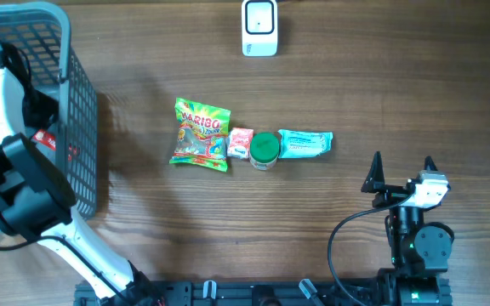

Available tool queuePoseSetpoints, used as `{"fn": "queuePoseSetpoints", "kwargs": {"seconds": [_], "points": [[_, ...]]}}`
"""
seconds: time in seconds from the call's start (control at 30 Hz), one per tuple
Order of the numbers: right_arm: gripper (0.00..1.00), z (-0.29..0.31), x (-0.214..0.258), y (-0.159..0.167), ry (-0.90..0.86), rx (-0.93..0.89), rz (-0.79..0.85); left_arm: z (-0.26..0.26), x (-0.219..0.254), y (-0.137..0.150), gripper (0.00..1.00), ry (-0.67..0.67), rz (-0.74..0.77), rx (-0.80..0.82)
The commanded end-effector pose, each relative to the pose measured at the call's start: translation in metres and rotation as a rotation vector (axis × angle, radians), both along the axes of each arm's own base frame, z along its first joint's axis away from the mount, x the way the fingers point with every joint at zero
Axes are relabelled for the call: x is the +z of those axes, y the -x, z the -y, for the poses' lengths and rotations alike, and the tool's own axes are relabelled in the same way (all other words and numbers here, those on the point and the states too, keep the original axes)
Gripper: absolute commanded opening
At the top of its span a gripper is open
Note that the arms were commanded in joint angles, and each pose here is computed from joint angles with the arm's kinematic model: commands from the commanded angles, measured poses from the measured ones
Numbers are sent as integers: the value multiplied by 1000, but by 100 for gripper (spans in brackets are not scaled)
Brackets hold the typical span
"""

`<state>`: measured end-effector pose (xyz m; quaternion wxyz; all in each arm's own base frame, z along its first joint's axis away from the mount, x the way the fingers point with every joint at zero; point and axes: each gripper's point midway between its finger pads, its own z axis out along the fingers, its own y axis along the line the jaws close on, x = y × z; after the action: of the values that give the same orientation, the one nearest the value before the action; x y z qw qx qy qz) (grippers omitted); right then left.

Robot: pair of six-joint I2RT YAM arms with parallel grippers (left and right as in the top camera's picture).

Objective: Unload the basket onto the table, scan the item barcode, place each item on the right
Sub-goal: 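Reach into the basket and grasp the red Nescafe 3in1 stick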

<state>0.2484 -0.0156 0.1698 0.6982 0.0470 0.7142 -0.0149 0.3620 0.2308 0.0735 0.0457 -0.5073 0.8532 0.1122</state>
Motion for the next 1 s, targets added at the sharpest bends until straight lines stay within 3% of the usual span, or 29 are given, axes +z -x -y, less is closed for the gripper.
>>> {"fn": "queuePoseSetpoints", "kwargs": {"seconds": [0.0,0.23,0.63,0.67,0.7,0.73,0.77,0.87,0.97], "points": [[100,-3,1,0,13,15,5,6,11,-8,100,33,60,16],[100,-3,1,0,14,15,5,8,-16,0,100,64,11,24],[100,-3,1,0,13,15,5,0,-84,49,99,99,-48,103],[100,-3,1,0,13,15,5,0,-88,52,80,101,-51,107],[100,-3,1,0,14,15,5,1,-92,56,54,104,-56,112],[100,-3,1,0,13,15,5,1,-95,59,9,106,-60,114],[100,-3,1,0,14,15,5,1,-95,59,4,106,-59,115],[100,-3,1,0,13,15,5,-2,-89,53,4,96,-34,114],[100,-3,1,0,13,15,5,-10,-58,29,4,93,59,105]]}}
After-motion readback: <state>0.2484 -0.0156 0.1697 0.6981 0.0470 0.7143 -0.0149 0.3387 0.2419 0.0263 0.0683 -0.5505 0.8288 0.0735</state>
